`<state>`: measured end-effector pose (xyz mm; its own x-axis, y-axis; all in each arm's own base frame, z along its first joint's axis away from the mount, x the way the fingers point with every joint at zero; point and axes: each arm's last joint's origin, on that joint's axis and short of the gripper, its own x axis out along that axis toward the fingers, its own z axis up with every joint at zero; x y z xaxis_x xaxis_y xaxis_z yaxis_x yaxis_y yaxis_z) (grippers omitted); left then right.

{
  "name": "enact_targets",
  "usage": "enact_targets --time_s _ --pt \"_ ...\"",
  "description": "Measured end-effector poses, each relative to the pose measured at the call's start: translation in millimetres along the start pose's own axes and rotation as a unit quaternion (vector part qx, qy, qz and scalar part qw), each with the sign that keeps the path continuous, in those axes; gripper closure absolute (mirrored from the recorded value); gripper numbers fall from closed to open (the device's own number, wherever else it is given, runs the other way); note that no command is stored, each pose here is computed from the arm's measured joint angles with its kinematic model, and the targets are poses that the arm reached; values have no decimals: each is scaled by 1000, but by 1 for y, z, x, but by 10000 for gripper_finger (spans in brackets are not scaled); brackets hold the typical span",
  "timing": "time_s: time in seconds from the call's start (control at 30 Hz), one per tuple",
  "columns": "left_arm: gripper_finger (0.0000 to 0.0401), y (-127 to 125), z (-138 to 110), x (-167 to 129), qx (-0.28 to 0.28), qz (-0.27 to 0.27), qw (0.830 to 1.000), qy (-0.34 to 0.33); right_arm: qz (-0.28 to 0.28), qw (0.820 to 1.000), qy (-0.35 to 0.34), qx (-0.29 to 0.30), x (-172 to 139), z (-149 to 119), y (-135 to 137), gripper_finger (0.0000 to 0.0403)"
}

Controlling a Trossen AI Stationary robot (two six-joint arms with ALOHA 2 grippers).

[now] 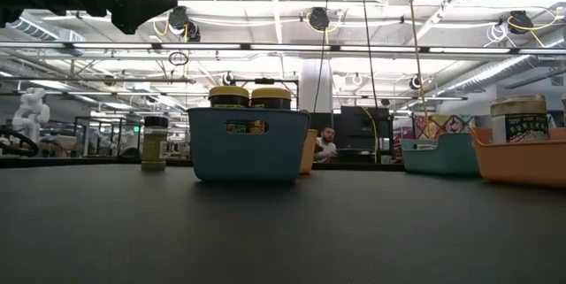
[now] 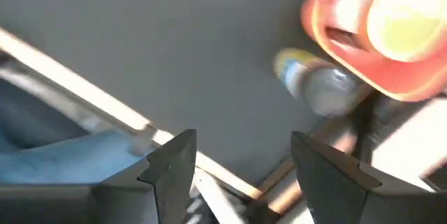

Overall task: Sort spices by type
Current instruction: Put the black seasoning bottle into the yellow bin

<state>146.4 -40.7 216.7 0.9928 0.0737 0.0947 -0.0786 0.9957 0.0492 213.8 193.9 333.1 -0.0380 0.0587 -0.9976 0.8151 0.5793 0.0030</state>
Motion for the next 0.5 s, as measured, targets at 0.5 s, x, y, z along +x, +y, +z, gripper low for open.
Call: enact_targets --time_s 0.5 --pt "72 0 1 0 20 2 1000 -6 -103 994 34 -17 50 -1 -29 116"
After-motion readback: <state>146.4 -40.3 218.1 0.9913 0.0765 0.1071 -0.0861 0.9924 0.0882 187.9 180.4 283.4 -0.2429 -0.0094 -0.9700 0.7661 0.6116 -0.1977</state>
